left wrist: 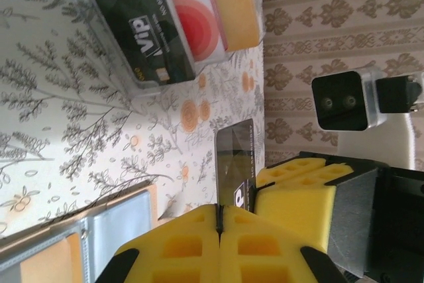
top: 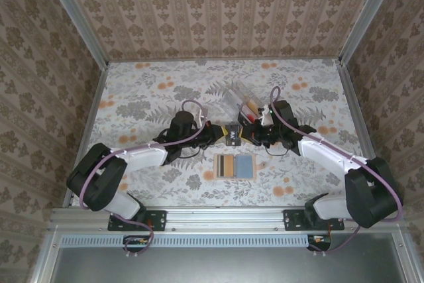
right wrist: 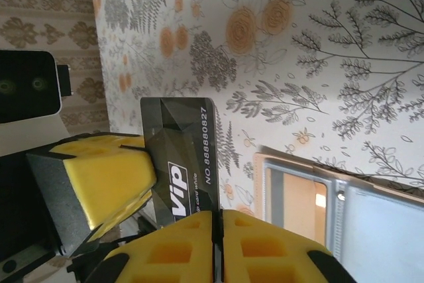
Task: Put the credit cards into the card holder
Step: Insert the credit card into the card slot.
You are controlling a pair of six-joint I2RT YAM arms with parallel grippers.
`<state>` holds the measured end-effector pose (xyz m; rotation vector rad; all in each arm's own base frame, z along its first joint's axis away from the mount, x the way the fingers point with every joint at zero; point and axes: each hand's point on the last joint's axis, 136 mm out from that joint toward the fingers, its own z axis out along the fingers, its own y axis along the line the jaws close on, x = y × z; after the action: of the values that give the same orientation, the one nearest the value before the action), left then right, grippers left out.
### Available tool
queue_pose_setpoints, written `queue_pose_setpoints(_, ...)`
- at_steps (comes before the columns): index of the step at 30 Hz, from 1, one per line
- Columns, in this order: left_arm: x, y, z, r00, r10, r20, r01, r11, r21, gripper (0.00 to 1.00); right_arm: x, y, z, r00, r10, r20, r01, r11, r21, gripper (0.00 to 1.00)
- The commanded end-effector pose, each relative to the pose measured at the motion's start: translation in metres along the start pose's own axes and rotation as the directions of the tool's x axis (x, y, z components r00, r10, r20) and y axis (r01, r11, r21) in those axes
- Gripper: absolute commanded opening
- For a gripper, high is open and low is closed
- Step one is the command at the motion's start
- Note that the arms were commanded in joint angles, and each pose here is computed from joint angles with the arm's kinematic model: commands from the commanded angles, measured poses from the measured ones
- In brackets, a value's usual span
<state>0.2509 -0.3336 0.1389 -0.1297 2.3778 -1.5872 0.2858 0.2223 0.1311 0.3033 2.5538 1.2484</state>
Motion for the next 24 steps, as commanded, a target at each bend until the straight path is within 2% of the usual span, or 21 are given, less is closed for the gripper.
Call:
queue_pose_setpoints(1,0.015,0.014,-0.003,0.999,0.044,-0.011,-0.045,0.996,-0.075,0.0,0.013,-0.03,-0.003,1.0,-0.015,-0.015,0.017,0.992,0.122,0.16)
queue_pose_setpoints(6,0.037,0.035,-0.005,0.995,0.092,-0.024,-0.095,0.975,-0.199,0.0,0.03,-0.069,-0.007,0.999,-0.018,-0.045,0.029,0.965,0.259,0.24)
queue_pose_setpoints(12,0.056,0.055,-0.003,0.988,0.142,-0.051,-0.151,0.941,-0.303,0.0,0.048,-0.093,-0.002,0.995,-0.016,-0.095,0.045,0.949,0.313,0.25)
queue_pose_setpoints(18,0.067,0.064,0.005,0.985,0.158,-0.074,-0.174,0.927,-0.332,0.0,0.056,-0.101,0.004,0.991,-0.027,-0.134,0.071,0.939,0.337,0.25)
queue_pose_setpoints(24,0.073,0.075,0.013,0.983,0.152,-0.098,-0.177,0.92,-0.351,0.0,0.063,-0.127,0.007,0.987,-0.001,-0.162,0.073,0.897,0.436,0.23)
